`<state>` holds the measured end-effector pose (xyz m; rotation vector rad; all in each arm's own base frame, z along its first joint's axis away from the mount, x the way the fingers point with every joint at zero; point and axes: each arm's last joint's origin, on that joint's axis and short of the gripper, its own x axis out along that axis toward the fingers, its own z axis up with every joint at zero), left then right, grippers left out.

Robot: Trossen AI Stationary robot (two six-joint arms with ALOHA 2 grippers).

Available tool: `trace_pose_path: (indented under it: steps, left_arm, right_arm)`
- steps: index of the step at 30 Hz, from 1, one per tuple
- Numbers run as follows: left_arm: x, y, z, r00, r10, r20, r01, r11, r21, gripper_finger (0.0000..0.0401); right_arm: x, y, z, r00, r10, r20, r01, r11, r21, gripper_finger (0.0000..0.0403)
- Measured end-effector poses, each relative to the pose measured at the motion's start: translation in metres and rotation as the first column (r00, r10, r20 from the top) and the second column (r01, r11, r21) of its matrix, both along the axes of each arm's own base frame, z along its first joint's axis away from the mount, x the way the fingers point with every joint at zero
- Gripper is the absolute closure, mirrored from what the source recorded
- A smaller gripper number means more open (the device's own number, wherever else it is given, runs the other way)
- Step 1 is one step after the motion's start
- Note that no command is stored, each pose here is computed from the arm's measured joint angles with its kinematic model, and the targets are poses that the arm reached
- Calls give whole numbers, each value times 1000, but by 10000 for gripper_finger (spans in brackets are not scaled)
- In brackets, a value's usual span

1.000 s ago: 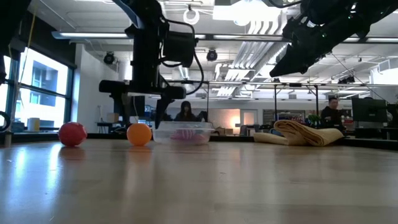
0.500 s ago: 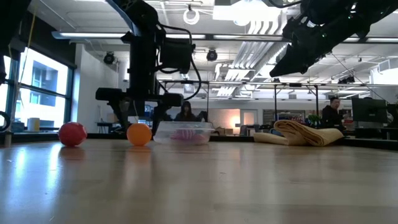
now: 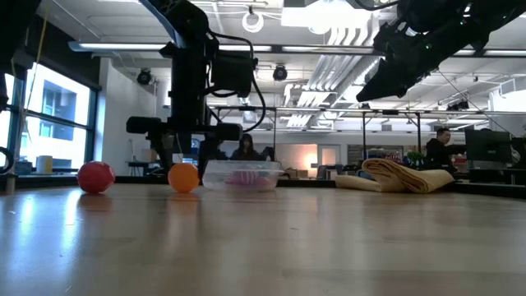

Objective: Pick and placing Produce into tupperware
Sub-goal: Put the orange into the transparent bin

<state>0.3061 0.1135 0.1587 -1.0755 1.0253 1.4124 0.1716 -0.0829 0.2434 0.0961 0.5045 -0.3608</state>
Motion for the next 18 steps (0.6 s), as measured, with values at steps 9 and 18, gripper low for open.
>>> trace_pose_path:
  steps: [9, 18]
  left_arm:
    - [0, 0, 0, 1000, -12, 0, 12, 1000, -4, 165]
    - [0, 0, 0, 1000, -13, 2, 13, 1000, -9, 159]
  right_arm:
    - [0, 0, 0, 1000, 0, 0, 0, 1000, 0, 359]
    - [0, 0, 0, 1000, 0, 0, 0, 1000, 0, 359]
